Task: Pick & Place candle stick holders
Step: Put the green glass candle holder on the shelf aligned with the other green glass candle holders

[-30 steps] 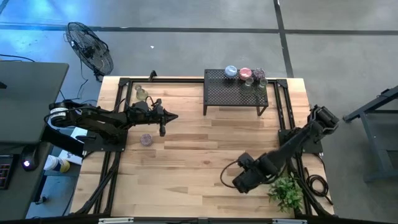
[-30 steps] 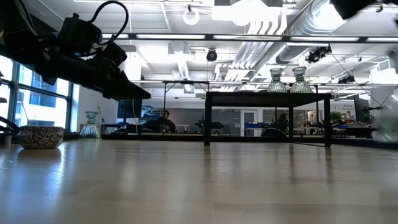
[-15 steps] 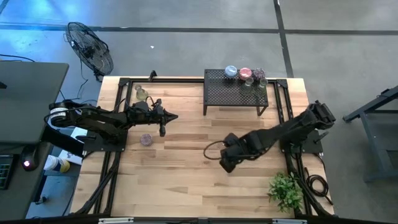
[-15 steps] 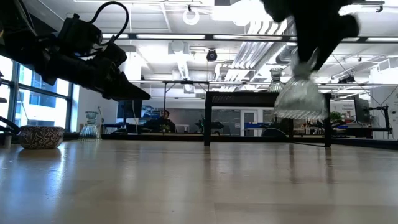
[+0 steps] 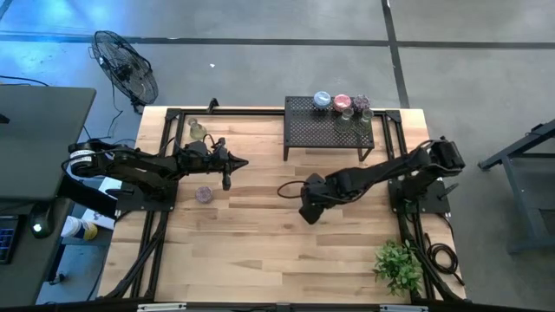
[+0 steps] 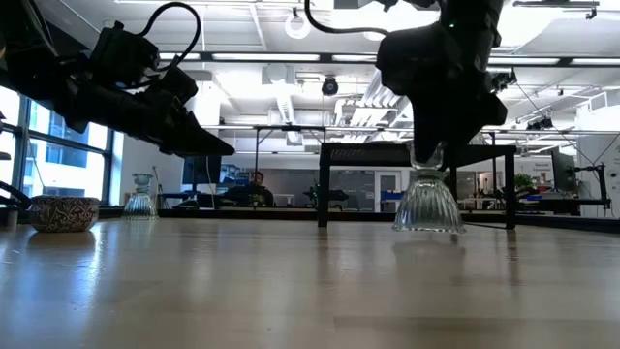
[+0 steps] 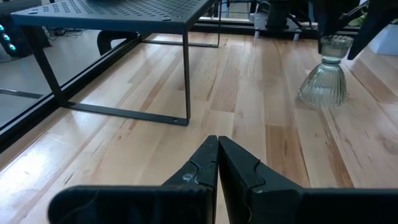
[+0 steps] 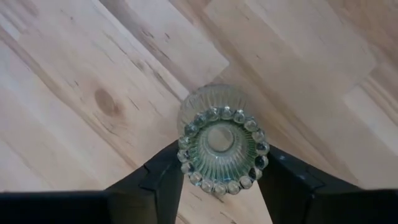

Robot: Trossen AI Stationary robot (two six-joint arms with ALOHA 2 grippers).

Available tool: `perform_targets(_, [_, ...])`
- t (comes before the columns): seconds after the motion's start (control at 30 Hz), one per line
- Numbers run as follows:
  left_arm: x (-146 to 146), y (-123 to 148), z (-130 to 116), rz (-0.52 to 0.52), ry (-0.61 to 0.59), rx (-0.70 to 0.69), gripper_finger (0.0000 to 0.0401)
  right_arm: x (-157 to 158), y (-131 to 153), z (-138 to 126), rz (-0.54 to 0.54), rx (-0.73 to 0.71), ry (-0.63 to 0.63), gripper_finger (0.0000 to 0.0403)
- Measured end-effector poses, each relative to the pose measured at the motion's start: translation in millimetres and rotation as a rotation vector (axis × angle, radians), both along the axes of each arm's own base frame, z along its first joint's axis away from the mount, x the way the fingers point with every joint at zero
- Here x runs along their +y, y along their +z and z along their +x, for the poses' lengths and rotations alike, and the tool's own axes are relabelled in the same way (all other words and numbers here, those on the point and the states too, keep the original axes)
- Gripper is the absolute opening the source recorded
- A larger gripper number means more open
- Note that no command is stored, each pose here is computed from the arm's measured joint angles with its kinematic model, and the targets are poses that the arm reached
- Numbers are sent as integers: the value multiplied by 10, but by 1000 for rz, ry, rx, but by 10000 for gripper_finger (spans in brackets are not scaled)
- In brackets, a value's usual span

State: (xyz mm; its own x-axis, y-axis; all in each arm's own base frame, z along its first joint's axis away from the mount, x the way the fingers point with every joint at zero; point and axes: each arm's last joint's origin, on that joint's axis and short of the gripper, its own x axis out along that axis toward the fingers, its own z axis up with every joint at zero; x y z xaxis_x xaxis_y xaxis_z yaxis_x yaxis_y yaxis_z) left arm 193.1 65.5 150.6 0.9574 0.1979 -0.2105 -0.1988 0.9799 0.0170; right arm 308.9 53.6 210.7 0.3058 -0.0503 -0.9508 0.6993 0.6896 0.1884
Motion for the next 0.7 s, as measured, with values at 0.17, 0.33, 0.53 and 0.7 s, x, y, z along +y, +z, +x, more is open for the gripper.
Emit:
perform_targets(0.17, [0, 0, 0, 1, 0, 0, 10, -41, -1, 1, -10, 5, -7, 198])
perform_targets(0.33, [1, 0, 0, 2, 1, 0, 10, -42, 1, 1, -16, 5, 5, 228])
perform_targets(0.53, [0, 0, 0, 2, 0, 1, 10, -65, 3, 4, -68, 0, 17, 262])
perform_targets(0.7, [1, 0, 0, 3, 1, 1, 10, -95, -11, 41, -86, -14, 56, 267])
